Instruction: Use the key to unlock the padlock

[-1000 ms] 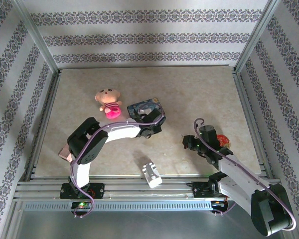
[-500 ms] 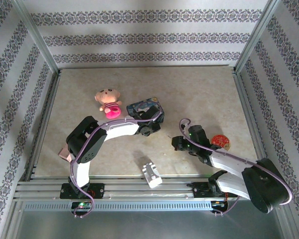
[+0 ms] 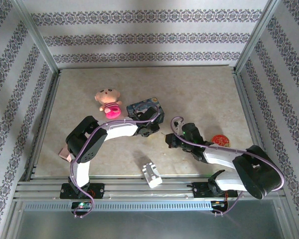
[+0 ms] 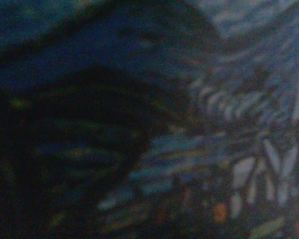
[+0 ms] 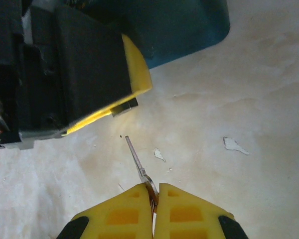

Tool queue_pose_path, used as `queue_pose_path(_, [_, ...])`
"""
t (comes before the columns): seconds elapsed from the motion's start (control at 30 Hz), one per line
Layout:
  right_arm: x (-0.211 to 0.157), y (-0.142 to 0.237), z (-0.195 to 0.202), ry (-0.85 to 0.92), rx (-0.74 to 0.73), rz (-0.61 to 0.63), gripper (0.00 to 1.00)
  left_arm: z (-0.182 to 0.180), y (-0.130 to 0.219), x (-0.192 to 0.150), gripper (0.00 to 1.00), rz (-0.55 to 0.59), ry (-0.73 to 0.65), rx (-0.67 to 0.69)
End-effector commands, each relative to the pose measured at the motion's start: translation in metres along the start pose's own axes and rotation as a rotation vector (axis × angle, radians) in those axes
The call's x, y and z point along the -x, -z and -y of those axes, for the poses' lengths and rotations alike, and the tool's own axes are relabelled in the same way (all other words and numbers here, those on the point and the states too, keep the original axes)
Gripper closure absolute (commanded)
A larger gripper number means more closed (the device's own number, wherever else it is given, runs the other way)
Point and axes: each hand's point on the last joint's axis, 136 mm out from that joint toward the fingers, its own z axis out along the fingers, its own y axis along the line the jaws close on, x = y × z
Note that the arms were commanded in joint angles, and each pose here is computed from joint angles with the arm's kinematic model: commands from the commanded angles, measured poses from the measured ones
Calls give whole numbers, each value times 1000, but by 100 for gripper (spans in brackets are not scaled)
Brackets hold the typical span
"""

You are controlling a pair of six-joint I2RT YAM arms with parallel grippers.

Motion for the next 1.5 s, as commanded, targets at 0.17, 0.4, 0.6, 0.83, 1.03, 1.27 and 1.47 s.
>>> queue_pose_path(0.17, [19, -14, -17, 43, 39, 57, 100, 16, 9, 16, 100, 44, 67, -79])
queue_pose_path(0.4, [12, -23, -15, 25, 39, 43, 100, 17, 9, 15, 100, 42, 70, -96])
queue_pose_path(0.6, [10, -29, -12, -8, 44, 54, 100, 16, 10, 15, 100, 48, 79, -102])
queue_pose_path(0.83, [9, -35, -6, -24, 29, 62, 100, 18, 11, 16, 100, 47, 78, -112])
queue_pose_path(1.03, [6, -39, -3, -41, 25, 58, 100, 20, 15, 16, 100, 44, 85, -126])
queue_pose_path(1.27, [8, -40, -6, -66, 46, 66, 100, 14, 10, 8, 100, -41, 155, -112])
queue_pose_path(1.47, [1, -32, 0, -90, 35, 73, 100, 12, 17, 12, 100, -56, 174, -99])
